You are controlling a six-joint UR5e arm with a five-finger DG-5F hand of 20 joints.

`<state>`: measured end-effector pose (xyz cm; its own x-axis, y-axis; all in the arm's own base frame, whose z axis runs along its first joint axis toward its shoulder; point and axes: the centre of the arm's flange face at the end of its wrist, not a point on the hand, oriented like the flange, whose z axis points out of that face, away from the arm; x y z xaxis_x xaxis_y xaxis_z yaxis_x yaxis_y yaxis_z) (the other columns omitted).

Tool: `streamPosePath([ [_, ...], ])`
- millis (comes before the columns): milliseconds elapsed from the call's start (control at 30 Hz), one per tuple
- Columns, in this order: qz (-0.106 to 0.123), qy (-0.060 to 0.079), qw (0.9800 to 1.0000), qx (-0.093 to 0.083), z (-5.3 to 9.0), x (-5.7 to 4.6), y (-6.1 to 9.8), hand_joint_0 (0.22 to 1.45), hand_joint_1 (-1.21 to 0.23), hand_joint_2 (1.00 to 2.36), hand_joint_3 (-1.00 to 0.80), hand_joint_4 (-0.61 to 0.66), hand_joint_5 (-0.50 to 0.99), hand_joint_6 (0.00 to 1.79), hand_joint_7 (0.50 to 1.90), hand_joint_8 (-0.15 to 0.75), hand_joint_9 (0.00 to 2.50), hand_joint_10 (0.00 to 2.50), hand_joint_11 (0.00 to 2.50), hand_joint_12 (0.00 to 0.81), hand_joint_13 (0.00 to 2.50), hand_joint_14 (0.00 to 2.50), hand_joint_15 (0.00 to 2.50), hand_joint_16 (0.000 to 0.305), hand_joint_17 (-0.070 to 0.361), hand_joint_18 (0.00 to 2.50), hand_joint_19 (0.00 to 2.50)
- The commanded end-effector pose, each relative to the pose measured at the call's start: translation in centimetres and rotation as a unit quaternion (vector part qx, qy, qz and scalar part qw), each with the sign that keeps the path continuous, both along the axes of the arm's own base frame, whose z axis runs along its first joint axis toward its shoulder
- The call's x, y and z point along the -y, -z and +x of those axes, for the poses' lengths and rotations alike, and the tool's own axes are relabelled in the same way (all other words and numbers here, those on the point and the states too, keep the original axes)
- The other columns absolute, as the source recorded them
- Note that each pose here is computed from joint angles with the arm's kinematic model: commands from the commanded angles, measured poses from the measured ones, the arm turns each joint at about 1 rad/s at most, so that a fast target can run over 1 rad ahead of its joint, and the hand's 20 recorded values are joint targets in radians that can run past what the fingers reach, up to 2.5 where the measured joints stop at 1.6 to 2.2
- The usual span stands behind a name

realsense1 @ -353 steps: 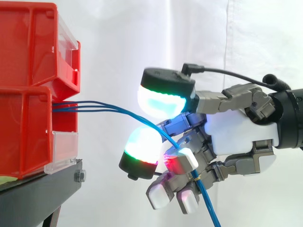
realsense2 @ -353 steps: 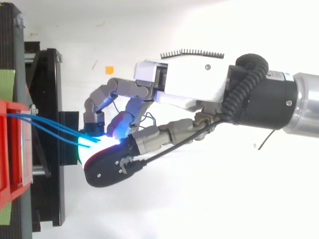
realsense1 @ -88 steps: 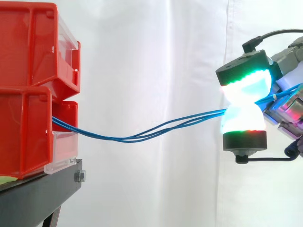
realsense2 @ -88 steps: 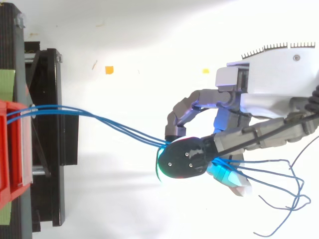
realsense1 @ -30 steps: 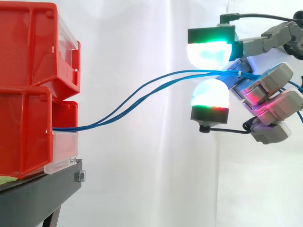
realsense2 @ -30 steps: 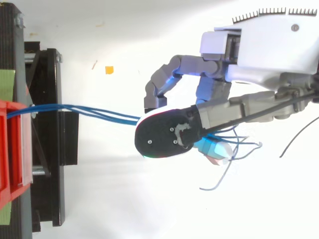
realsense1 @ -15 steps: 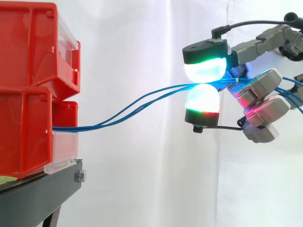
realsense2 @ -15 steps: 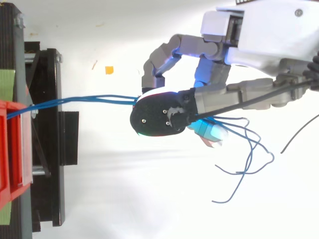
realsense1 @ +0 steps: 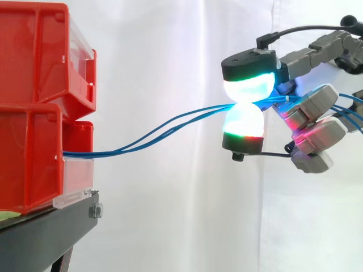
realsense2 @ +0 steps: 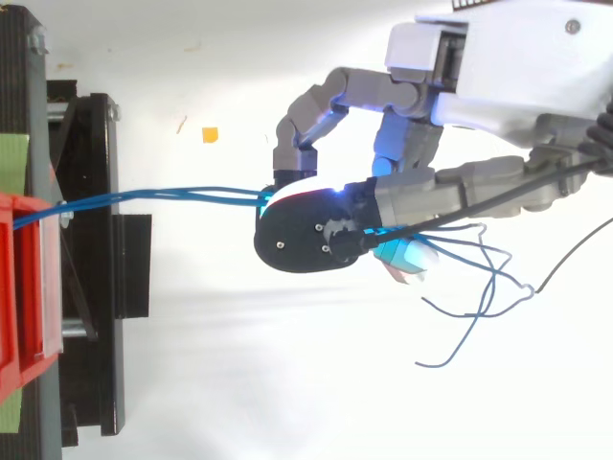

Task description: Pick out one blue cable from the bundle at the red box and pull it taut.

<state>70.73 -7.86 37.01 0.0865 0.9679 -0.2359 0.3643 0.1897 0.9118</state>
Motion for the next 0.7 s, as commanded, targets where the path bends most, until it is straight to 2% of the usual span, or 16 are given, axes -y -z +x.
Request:
streamPosePath([
  [0,0.000,-0.001,1.0000,0.000,0.0,0.1,0.1,0.62,-0.59,1.01,-0.38,0.23,-0.18,0.89,0.87,0.313,1.42,0.03,1.55,0.414,1.29,0.03,0.97,0.065,0.145,0.93,0.94],
  [100,0.000,-0.003,1.0000,0.000,0.0,-0.1,0.0,0.59,-0.50,1.00,-0.50,0.22,-0.18,0.87,0.86,0.307,1.42,0.03,1.53,0.419,1.30,0.03,0.97,0.065,0.146,0.94,0.94],
  [167,-0.001,-0.003,1.0000,-0.002,0.0,0.0,0.2,0.58,-0.46,1.00,-0.50,0.21,-0.18,0.87,0.84,0.307,1.42,0.02,1.54,0.418,1.30,0.03,0.97,0.065,0.146,0.94,0.94],
  [267,-0.007,-0.006,0.9998,-0.019,-0.5,-0.2,1.7,0.58,-0.40,1.00,-0.50,0.22,-0.18,0.85,0.84,0.309,1.42,0.03,1.51,0.421,1.30,0.03,0.97,0.065,0.147,0.94,0.94],
  [467,-0.023,-0.010,0.9994,-0.022,-0.5,-0.2,1.7,0.58,-0.36,1.00,-0.50,0.21,-0.18,0.85,0.84,0.306,1.43,0.03,1.52,0.421,1.30,0.03,0.96,0.065,0.147,0.95,0.94],
  [600,-0.019,-0.001,0.9998,-0.010,-0.2,0.2,0.4,0.58,-0.33,1.00,-0.50,0.22,-0.18,0.84,0.84,0.304,1.43,0.03,1.51,0.421,1.31,0.03,0.96,0.065,0.146,0.96,0.93],
  [633,-0.019,0.006,0.9998,-0.004,-0.1,0.4,-0.5,0.58,-0.33,1.00,-0.50,0.22,-0.18,0.84,0.85,0.303,1.43,0.03,1.52,0.421,1.31,0.03,0.96,0.065,0.146,0.95,0.94],
  [667,-0.018,0.014,0.9997,-0.007,-0.2,0.7,-1.0,0.58,-0.33,1.00,-0.50,0.22,-0.17,0.83,0.85,0.304,1.43,0.03,1.51,0.421,1.31,0.03,0.96,0.065,0.146,0.96,0.94],
])
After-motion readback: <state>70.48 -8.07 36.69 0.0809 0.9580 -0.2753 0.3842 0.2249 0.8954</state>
